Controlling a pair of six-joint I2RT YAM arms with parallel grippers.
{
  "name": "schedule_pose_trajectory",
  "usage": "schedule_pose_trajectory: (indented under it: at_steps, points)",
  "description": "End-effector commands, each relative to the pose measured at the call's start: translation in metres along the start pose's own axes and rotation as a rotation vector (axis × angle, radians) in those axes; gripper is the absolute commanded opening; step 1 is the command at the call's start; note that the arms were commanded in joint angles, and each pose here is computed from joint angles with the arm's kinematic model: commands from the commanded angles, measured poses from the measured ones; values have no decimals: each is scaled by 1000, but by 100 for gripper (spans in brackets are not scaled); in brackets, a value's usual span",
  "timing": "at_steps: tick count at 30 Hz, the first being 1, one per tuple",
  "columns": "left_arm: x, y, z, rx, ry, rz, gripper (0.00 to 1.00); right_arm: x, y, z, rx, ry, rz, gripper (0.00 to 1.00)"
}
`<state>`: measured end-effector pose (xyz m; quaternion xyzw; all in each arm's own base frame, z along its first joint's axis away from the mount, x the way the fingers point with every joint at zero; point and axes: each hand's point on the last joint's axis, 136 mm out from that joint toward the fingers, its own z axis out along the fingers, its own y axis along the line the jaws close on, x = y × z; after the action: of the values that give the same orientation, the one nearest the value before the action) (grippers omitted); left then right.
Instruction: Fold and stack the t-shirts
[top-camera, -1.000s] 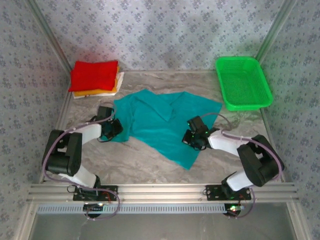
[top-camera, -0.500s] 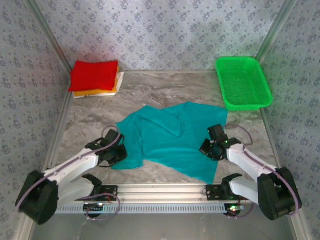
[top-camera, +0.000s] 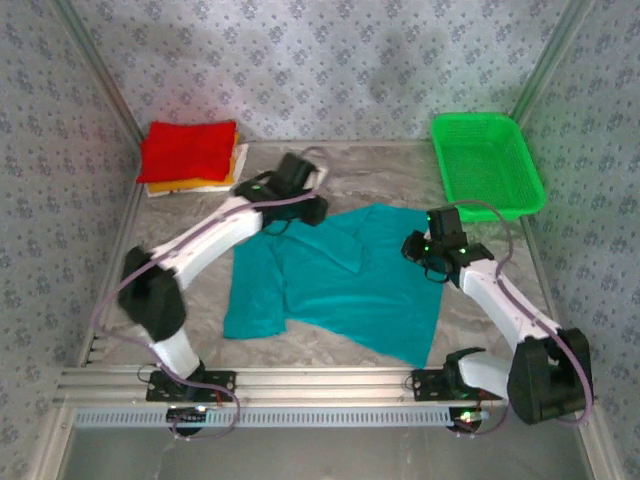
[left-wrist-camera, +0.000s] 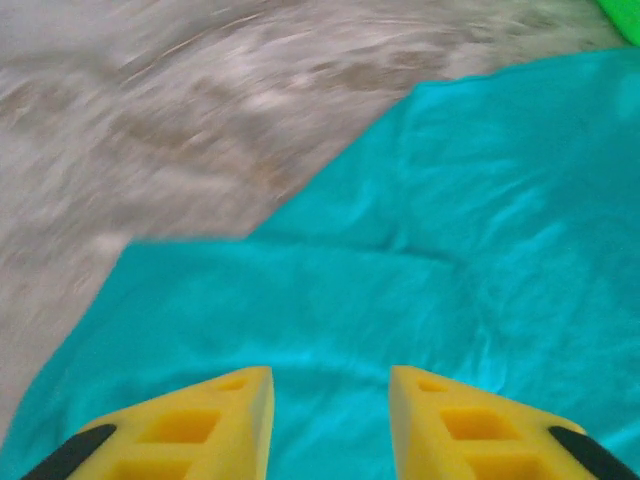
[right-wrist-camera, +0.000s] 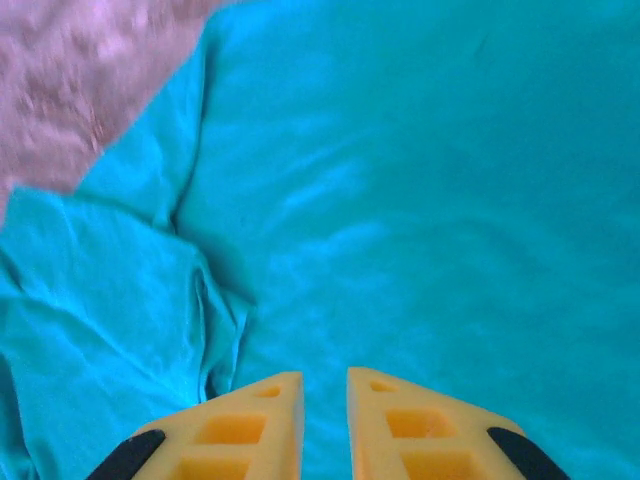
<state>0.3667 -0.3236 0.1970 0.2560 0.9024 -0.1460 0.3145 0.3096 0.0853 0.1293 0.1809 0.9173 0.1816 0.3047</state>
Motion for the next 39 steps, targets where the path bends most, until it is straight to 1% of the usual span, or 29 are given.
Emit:
schedule_pose_trajectory:
  at_steps: [1,2,3,5,7,8,10,14,16,19,24,29,30,31,33,34,36,37,39]
  points:
    - [45,-48,44,70,224,273,56,-35,-16,-27,38,-216,78,22]
    - [49,-58,55,76,235,313,58,-40,-22,-33,43,-268,96,23]
    - [50,-65,63,77,246,329,64,-40,-28,-36,48,-300,116,24]
    - [49,-72,74,87,277,300,65,-37,-37,-40,60,-336,143,25]
    - [51,-78,83,103,309,266,66,-32,-44,-40,73,-343,148,26]
    - [49,-79,87,79,314,250,66,-29,-47,-40,82,-338,147,26]
    - [57,-81,97,48,343,224,66,-24,-53,-38,98,-320,148,27]
    - [71,-73,117,-20,369,153,61,-26,-60,-37,108,-353,159,27]
    - [70,-70,123,-39,358,138,57,-25,-61,-34,101,-355,169,27]
    - [69,-70,130,-48,349,129,57,-25,-59,-33,86,-357,174,27]
    - [69,-80,131,0,358,98,62,-26,-61,-34,98,-362,158,28]
    - [78,-82,139,-9,381,88,66,-26,-61,-31,100,-362,153,28]
    - [80,-82,142,-12,386,85,65,-26,-62,-29,102,-359,152,28]
    - [82,-83,144,-15,389,86,61,-25,-62,-28,105,-354,151,28]
    - [82,-80,147,-35,385,79,47,-24,-63,-25,105,-344,148,28]
    - [82,-80,148,-42,382,78,42,-24,-62,-25,105,-341,145,28]
    - [81,-76,149,-60,376,74,37,-22,-64,-24,112,-339,146,28]
    - [79,-76,148,-63,372,73,31,-22,-65,-24,114,-341,149,28]
    - [76,-74,145,-79,368,76,15,-22,-67,-23,117,-341,148,28]
